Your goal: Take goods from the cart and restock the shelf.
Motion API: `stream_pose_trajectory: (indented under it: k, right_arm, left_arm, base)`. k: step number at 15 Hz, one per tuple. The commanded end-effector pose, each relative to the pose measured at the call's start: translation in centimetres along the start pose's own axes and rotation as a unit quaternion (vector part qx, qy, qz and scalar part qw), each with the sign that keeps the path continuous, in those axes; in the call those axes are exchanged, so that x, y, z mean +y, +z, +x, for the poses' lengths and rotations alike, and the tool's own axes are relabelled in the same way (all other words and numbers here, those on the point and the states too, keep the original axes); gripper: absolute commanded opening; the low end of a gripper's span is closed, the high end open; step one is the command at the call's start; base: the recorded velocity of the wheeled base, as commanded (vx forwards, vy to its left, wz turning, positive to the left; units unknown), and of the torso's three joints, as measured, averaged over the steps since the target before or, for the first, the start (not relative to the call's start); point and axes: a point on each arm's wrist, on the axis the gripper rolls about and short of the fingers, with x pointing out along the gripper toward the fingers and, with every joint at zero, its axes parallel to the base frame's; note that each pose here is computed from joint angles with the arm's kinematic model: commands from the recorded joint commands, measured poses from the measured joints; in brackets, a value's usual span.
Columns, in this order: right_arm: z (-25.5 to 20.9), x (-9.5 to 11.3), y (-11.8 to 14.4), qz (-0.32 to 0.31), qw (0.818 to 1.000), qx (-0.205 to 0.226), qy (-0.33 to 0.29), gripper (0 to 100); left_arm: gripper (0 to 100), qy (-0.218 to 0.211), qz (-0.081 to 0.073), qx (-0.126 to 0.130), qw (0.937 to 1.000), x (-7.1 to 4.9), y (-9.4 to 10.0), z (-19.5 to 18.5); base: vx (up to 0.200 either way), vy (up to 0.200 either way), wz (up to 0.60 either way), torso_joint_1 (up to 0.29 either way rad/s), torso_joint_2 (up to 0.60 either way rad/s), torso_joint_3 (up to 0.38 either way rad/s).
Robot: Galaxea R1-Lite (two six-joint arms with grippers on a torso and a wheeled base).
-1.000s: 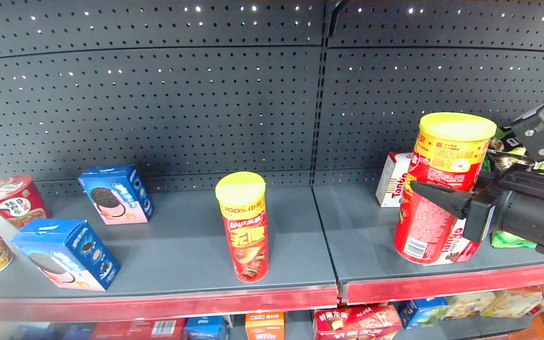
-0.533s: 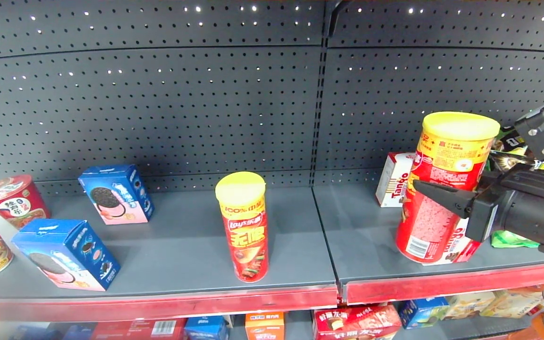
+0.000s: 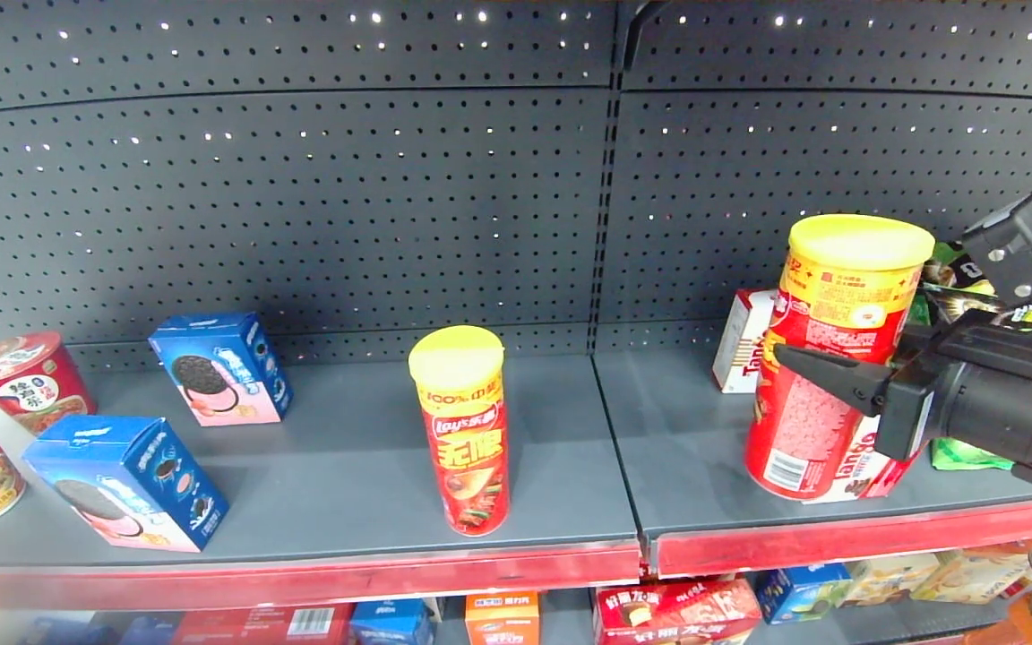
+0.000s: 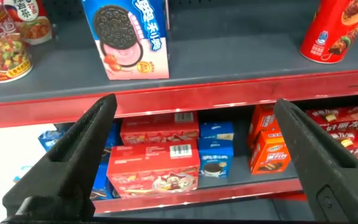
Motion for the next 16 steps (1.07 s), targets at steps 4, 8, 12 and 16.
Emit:
stream_pose_trajectory:
  k: [4, 8, 12, 16]
  right_arm:
    - [2.3, 0.1, -0.8, -0.017, 1.0, 0.007, 0.007, 0]
    - [3.2, 0.2, -1.2, -0.015, 1.0, 0.02, 0.01, 0]
    - [6.4, 0.0, -0.9, -0.015, 1.0, 0.025, -0.008, 0]
    - [10.2, 1.4, -1.5, 0.041, 0.999, -0.006, 0.004, 0]
  left_arm:
    - [100, 0.0, 0.0, 0.003, 1.0, 0.0, 0.0, 0.0]
    - [100, 0.0, 0.0, 0.003, 1.0, 0.0, 0.0, 0.0]
    - [100, 0.0, 0.0, 0.003, 1.0, 0.0, 0.0, 0.0]
    - [100, 0.0, 0.0, 0.003, 1.0, 0.0, 0.0, 0.0]
  base:
    - [0.0, 0.0, 0.0, 0.0, 0.0, 0.0]
    - [0.0, 0.0, 0.0, 0.0, 0.0, 0.0]
    - [0.0, 0.0, 0.0, 0.0, 0.0, 0.0]
    - [0.0, 0.0, 0.0, 0.0, 0.0, 0.0]
